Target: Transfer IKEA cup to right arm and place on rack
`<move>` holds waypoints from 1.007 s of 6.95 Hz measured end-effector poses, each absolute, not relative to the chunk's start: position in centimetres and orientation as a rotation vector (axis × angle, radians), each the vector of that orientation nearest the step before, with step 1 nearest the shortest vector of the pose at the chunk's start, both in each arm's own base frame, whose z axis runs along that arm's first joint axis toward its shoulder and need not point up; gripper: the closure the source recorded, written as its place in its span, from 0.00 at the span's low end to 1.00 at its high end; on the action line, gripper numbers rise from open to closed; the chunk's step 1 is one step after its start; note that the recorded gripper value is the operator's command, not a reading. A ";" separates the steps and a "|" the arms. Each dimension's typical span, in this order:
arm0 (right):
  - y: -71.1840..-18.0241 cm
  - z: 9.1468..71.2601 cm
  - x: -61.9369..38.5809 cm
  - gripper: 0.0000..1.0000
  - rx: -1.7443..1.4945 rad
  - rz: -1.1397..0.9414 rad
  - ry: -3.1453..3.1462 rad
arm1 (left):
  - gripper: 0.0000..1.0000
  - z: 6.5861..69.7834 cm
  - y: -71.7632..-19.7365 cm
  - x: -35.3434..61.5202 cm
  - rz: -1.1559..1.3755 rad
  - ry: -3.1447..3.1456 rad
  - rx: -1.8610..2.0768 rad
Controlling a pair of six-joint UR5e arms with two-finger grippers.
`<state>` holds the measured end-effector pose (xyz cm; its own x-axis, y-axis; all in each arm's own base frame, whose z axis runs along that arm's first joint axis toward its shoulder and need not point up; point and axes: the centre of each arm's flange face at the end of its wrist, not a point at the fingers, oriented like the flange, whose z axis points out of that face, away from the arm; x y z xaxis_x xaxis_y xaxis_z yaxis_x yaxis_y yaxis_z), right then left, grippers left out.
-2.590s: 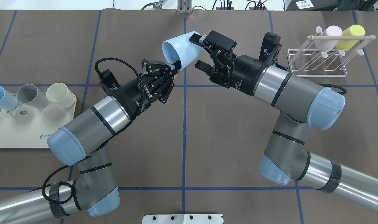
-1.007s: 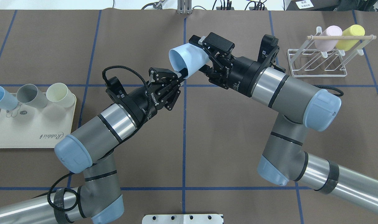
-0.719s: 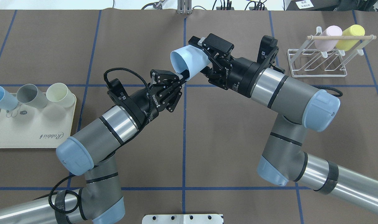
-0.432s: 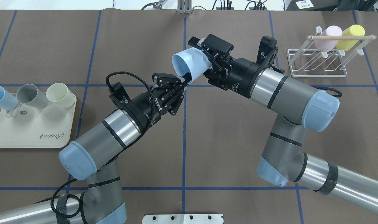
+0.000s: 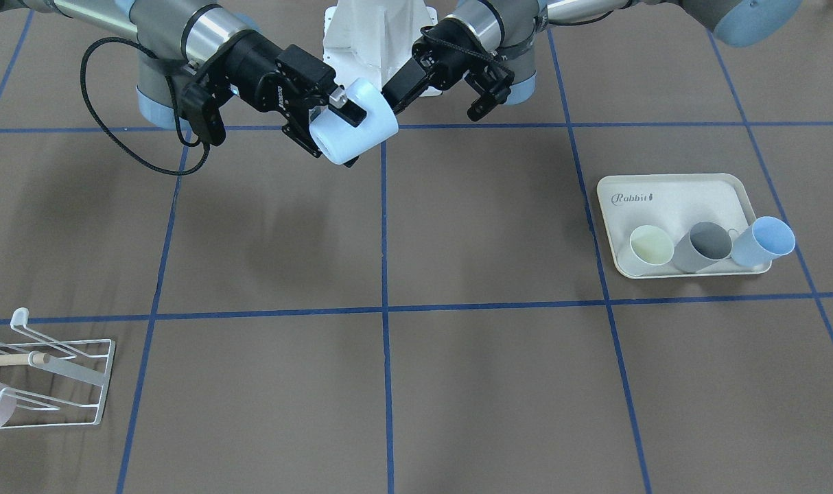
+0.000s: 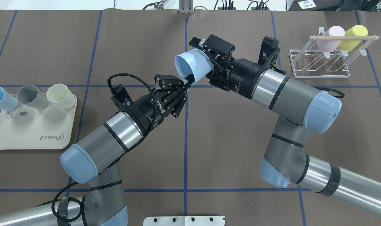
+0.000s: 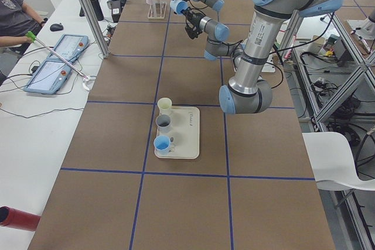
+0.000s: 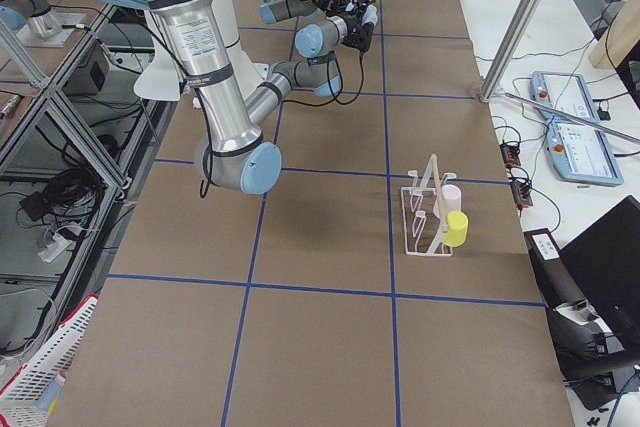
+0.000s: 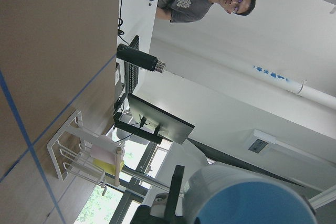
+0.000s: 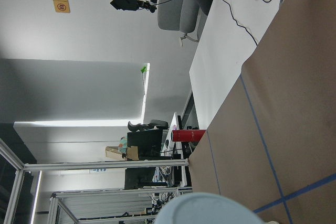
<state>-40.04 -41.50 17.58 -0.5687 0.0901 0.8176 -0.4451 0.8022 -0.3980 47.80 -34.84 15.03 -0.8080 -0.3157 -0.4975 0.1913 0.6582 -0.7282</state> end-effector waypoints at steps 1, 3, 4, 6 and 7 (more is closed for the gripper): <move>-41.5 17.7 -40.1 0.85 0.262 0.732 -2.060 | 0.29 14.8 -34.8 47.7 -1.088 2.271 -0.098; -41.6 17.9 -40.3 0.99 0.260 0.732 -2.055 | 0.00 14.5 -34.8 47.5 -1.081 2.278 -0.089; -41.6 17.9 -40.3 0.98 0.259 0.732 -2.056 | 0.00 14.6 -34.9 47.4 -1.068 2.271 -0.053; -41.6 17.7 -40.1 0.97 0.260 0.730 -2.060 | 0.00 14.7 -34.9 47.3 -1.049 2.262 -0.006; -41.8 17.7 -39.8 0.97 0.269 0.733 -2.062 | 0.00 14.8 -35.0 47.1 -1.047 2.260 0.002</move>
<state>-39.77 -41.83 17.68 -0.5688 0.0858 0.8180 -0.4497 0.8003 -0.3966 47.15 -34.97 14.82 -0.7957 -0.2535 -0.5502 0.2556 0.6829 -0.6843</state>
